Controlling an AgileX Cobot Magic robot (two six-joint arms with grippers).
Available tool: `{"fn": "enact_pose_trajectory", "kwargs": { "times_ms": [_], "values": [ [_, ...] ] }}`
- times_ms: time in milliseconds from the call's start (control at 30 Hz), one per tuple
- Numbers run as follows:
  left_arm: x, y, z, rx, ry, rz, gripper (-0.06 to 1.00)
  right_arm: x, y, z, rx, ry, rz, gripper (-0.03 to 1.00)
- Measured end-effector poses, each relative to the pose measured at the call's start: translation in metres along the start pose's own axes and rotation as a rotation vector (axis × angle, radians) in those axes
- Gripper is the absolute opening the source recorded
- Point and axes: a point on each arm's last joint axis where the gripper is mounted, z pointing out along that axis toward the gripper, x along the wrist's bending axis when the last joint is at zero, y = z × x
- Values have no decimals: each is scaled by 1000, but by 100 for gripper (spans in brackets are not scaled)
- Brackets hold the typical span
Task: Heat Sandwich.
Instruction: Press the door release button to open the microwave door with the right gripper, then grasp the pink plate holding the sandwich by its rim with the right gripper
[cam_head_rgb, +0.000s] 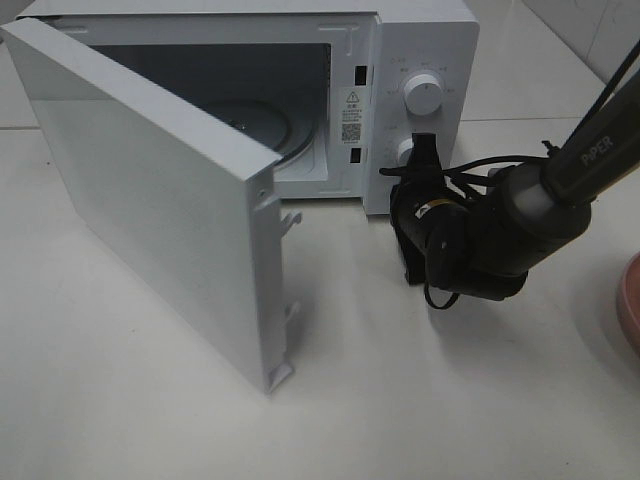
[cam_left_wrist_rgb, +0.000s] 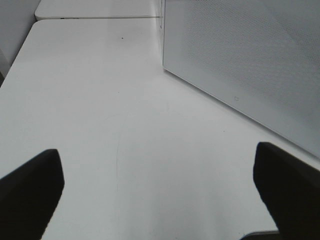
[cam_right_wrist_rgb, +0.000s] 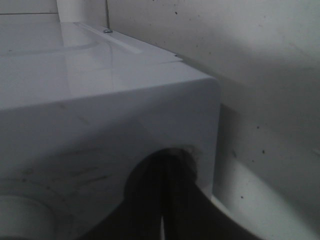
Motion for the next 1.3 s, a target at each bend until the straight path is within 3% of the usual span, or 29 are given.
{"fn": "enact_pose_trajectory", "kwargs": {
  "times_ms": [833, 1300],
  "values": [
    [0, 0, 0, 0, 0, 0, 97, 5, 8, -13, 58, -35, -51, 1],
    [0, 0, 0, 0, 0, 0, 97, 3, 14, -49, 137, -178, -105, 2]
  ]
}}
